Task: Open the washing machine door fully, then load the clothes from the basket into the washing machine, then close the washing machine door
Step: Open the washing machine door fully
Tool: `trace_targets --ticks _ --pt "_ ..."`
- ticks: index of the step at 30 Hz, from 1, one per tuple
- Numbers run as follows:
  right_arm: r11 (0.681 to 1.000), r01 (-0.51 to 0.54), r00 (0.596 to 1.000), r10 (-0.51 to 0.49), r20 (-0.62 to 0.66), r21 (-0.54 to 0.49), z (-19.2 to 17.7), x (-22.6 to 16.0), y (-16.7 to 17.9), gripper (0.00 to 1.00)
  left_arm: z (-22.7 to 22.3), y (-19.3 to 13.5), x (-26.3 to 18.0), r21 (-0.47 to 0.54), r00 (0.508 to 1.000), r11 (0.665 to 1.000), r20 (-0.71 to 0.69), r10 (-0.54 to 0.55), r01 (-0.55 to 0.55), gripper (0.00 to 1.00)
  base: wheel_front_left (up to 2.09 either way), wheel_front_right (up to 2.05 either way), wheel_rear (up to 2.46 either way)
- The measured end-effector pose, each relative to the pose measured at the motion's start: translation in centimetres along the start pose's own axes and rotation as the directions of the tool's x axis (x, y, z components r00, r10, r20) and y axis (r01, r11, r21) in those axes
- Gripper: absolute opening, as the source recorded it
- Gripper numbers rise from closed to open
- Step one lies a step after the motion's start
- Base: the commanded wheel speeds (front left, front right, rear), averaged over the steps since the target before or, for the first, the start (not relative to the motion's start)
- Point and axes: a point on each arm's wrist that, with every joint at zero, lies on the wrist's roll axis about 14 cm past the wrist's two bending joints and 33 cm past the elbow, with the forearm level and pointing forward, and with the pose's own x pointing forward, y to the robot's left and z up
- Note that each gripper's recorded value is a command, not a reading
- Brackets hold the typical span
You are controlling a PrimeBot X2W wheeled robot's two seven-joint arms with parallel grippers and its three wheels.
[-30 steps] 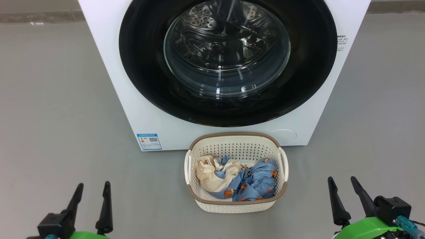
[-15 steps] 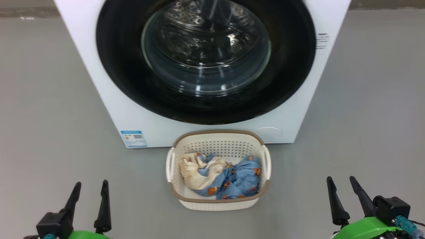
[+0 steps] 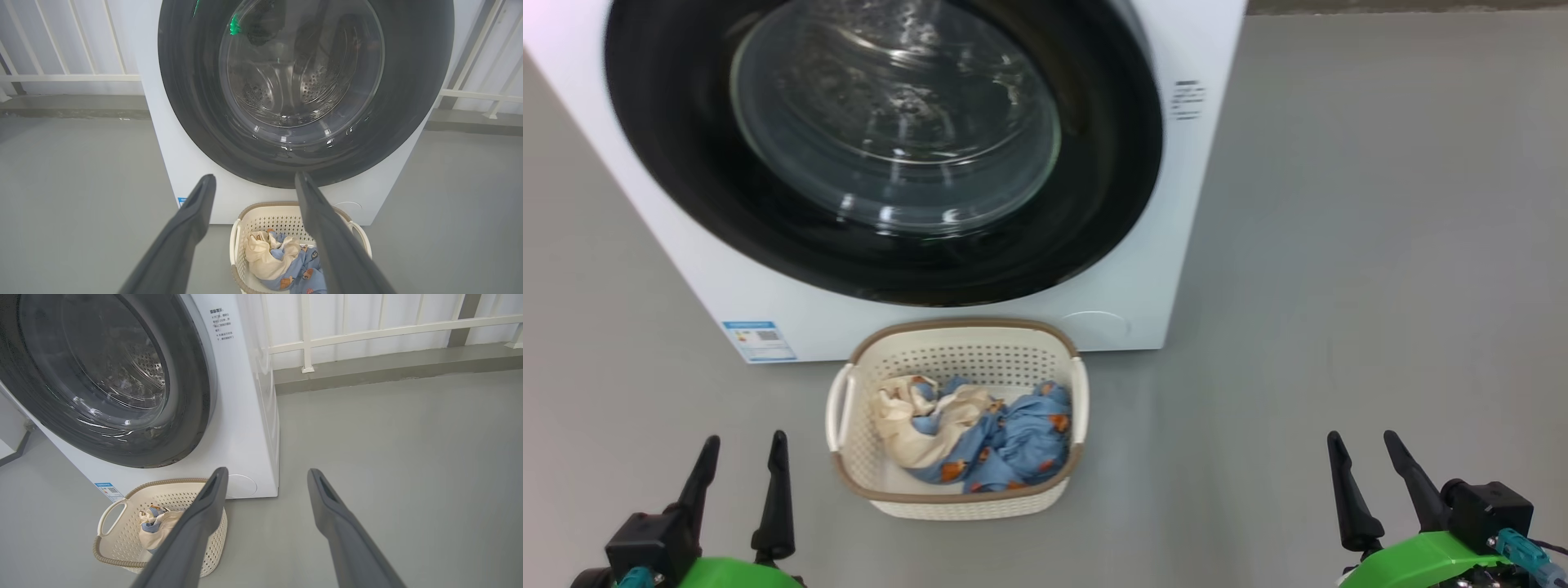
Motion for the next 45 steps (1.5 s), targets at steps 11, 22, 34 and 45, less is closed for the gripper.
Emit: trace_targets --ticks 11,22,34,45 --pt "1.000 -0.001 1.000 0.001 -0.004 -0.005 -0.1 0.1 0.0 1.00 0.7 -0.1 0.2 -0.038 1.000 0.999 0.025 0.008 -0.007 1.00 0.73 0.73 -1.46" --pt "1.000 -0.010 1.000 0.010 -0.001 -0.002 0.0 0.1 0.4 1.00 0.8 -0.2 0.1 -0.048 1.000 0.999 0.031 0.006 -0.004 1.00 0.05 0.05 -0.10" --pt "0.998 -0.056 0.998 0.055 0.026 0.037 0.8 1.3 2.1 0.02 0.6 -0.9 -0.1 -0.076 1.000 0.997 0.026 -0.002 0.004 1.00 0.00 0.00 0.00" --pt "0.968 -0.118 0.987 0.090 0.136 0.221 4.5 5.2 4.6 0.00 -0.5 -1.0 0.1 -0.097 1.000 0.995 -0.002 0.004 -0.004 1.00 0.00 0.00 0.00"
